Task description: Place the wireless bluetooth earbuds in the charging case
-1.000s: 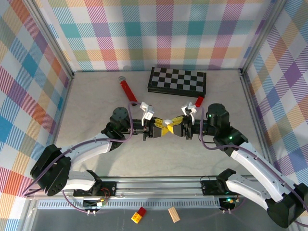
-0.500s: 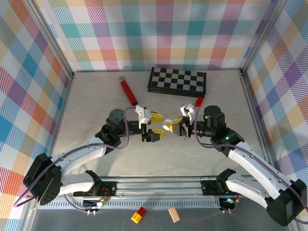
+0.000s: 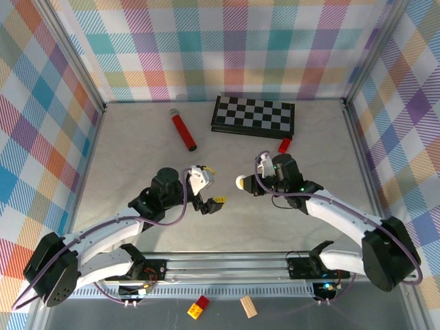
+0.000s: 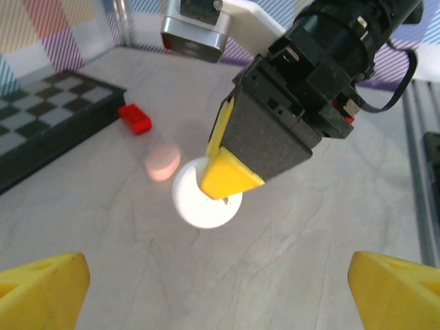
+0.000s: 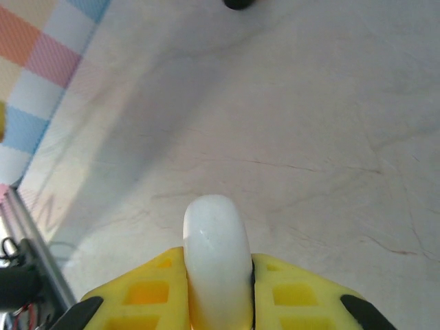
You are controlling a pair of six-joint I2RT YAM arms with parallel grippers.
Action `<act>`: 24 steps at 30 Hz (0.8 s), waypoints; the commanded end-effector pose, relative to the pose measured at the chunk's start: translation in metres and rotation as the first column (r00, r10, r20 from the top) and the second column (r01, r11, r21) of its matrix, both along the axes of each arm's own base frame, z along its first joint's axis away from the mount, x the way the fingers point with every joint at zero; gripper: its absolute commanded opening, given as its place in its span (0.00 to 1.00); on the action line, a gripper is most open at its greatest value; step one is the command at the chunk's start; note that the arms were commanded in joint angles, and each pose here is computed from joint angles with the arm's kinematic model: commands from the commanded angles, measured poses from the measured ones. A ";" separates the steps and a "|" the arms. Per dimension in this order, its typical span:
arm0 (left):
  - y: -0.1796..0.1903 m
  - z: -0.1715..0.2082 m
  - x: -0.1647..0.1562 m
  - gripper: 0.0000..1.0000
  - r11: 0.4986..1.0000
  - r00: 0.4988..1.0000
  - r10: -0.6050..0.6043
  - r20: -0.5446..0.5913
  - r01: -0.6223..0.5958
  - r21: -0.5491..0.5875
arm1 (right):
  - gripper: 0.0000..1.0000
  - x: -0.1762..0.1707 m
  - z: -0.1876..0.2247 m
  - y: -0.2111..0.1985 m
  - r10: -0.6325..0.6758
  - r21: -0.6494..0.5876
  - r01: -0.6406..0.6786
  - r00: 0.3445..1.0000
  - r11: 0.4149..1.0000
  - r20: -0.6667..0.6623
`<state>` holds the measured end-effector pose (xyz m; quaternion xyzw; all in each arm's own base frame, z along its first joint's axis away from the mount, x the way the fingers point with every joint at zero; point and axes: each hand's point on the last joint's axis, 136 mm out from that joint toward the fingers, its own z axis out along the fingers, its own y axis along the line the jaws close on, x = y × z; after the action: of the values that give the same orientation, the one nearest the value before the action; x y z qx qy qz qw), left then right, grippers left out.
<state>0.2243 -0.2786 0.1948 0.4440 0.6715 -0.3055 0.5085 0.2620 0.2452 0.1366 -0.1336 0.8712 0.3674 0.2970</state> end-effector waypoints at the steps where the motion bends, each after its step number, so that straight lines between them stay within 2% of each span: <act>1: 0.011 -0.027 0.003 1.00 0.994 0.999 0.050 -0.013 -0.048 0.095 | 0.16 0.019 -0.017 -0.003 -0.089 -0.013 0.088 0.996 0.996 -0.027; 7: 0.008 -0.037 0.005 1.00 0.995 0.998 0.051 -0.035 -0.047 0.087 | 0.16 0.028 -0.058 0.002 -0.106 -0.048 0.101 0.989 0.994 -0.104; 16: 0.007 -0.038 0.004 1.00 0.996 0.998 0.048 -0.046 -0.045 0.076 | 0.18 0.033 -0.098 -0.006 -0.138 -0.055 0.129 0.972 0.990 -0.191; 21: 0.009 -0.038 0.008 1.00 0.995 0.994 0.079 -0.071 -0.074 0.073 | 0.29 0.034 -0.101 -0.010 -0.150 -0.049 0.143 0.969 0.989 -0.199; 24: 0.013 -0.035 0.014 1.00 0.992 0.989 0.121 -0.080 -0.116 0.058 | 0.40 0.036 -0.095 -0.015 -0.172 -0.058 0.164 0.969 0.985 -0.179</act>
<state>0.2319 -0.2701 0.1560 0.4270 0.7165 -0.2774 0.4768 0.2961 0.2340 0.0367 -0.0379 0.9137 0.3322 0.2309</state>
